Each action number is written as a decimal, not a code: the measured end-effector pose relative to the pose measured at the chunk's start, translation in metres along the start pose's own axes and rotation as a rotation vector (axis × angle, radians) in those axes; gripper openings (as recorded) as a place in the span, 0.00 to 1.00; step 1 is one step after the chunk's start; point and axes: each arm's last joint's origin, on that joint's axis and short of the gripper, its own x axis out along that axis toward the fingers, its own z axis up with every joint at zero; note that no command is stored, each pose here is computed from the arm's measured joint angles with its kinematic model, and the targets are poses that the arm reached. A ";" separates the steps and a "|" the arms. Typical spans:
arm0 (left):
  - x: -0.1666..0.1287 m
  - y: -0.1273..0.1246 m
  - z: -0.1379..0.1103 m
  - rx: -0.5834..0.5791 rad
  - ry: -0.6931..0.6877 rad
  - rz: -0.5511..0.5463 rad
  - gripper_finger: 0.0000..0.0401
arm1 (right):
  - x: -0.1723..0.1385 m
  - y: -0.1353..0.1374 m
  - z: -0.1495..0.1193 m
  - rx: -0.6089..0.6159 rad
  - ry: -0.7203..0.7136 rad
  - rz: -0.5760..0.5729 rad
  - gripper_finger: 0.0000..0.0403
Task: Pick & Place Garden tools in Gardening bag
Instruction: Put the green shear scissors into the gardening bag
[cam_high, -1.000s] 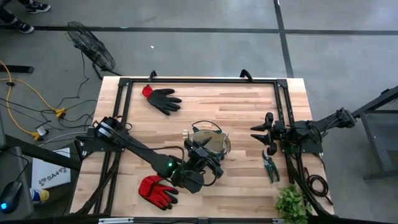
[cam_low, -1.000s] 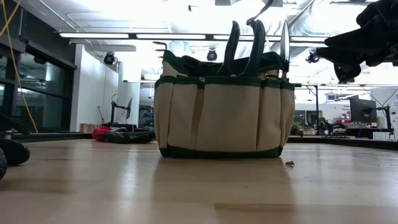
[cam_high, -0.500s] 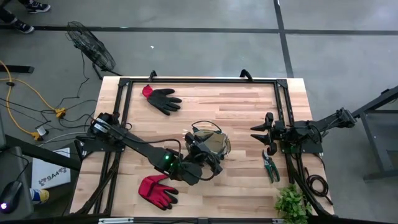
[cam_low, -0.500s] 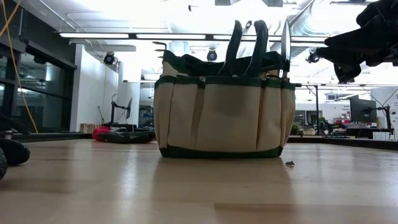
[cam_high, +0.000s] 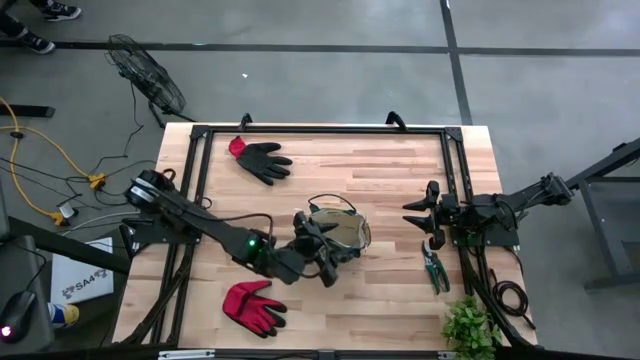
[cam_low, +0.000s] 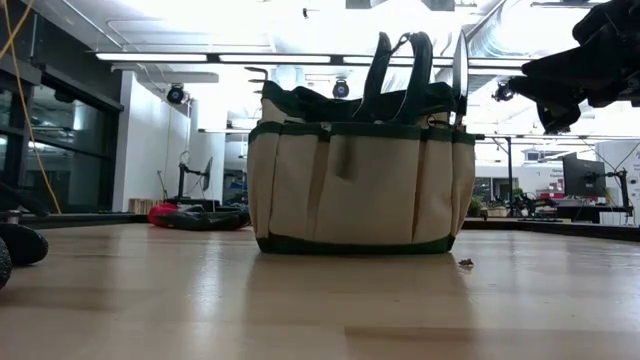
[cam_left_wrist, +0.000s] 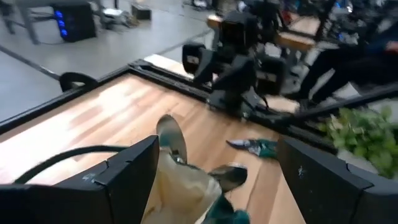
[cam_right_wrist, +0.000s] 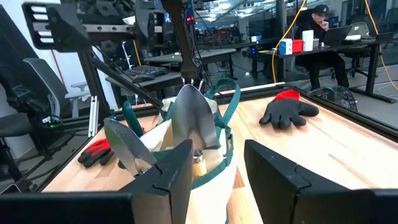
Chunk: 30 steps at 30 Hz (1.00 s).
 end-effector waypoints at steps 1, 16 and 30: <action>0.000 0.003 0.001 0.007 0.011 -0.017 0.80 | 0.000 0.000 0.000 0.000 0.000 0.000 0.34; 0.019 0.024 0.014 0.009 0.172 -0.298 0.80 | 0.000 0.000 0.000 0.000 0.000 0.000 0.34; 0.024 0.023 0.026 0.141 0.209 -0.402 0.80 | 0.000 0.000 0.000 0.000 0.000 0.000 0.34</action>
